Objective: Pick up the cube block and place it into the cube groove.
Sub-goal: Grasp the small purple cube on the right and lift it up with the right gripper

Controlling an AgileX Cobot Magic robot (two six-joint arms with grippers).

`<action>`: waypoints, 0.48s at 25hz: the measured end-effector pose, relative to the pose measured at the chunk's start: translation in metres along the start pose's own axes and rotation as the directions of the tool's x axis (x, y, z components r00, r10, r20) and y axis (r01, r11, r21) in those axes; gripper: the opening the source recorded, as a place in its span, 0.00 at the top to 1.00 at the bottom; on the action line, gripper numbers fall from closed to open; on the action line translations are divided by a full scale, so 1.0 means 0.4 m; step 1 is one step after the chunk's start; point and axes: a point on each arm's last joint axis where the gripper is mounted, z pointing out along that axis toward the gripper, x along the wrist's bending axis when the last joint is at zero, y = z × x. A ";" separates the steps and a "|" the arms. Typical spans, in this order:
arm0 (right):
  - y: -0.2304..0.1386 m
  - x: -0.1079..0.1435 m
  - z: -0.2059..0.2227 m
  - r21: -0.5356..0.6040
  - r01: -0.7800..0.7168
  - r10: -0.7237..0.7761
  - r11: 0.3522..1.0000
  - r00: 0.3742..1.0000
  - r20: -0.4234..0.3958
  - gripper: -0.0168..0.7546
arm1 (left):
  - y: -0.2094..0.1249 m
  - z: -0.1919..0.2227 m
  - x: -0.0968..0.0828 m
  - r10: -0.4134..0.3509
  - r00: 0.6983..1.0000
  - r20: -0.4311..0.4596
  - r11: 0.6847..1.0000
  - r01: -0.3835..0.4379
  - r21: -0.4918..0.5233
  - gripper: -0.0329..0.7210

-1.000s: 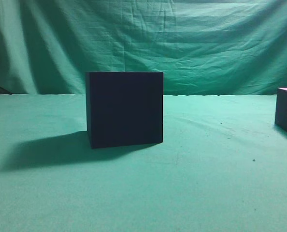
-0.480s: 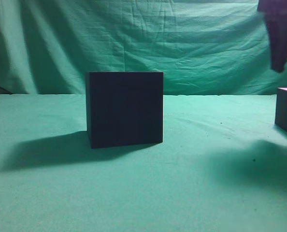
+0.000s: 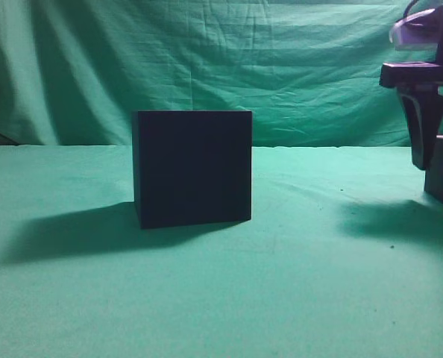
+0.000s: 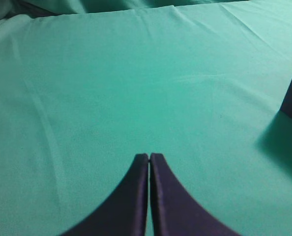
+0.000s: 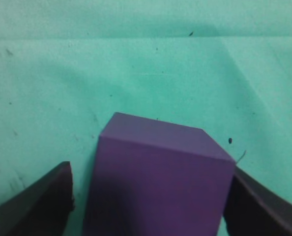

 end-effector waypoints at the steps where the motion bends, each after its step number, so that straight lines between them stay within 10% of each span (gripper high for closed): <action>1: 0.000 0.000 0.003 0.003 0.000 0.000 1.000 1.000 0.001 0.24 | 0.000 0.000 0.000 0.000 1.000 0.000 1.000 0.000 0.000 0.96; 5: 0.001 0.000 0.004 0.004 -0.004 0.004 1.000 1.000 0.001 0.43 | 0.000 0.000 0.000 0.000 1.000 0.000 1.000 0.000 0.000 0.96; 12: 0.006 0.001 -0.046 -0.017 -0.018 0.018 1.000 1.000 -0.009 0.41 | 0.000 0.000 0.000 0.000 1.000 0.000 1.000 0.000 0.000 0.96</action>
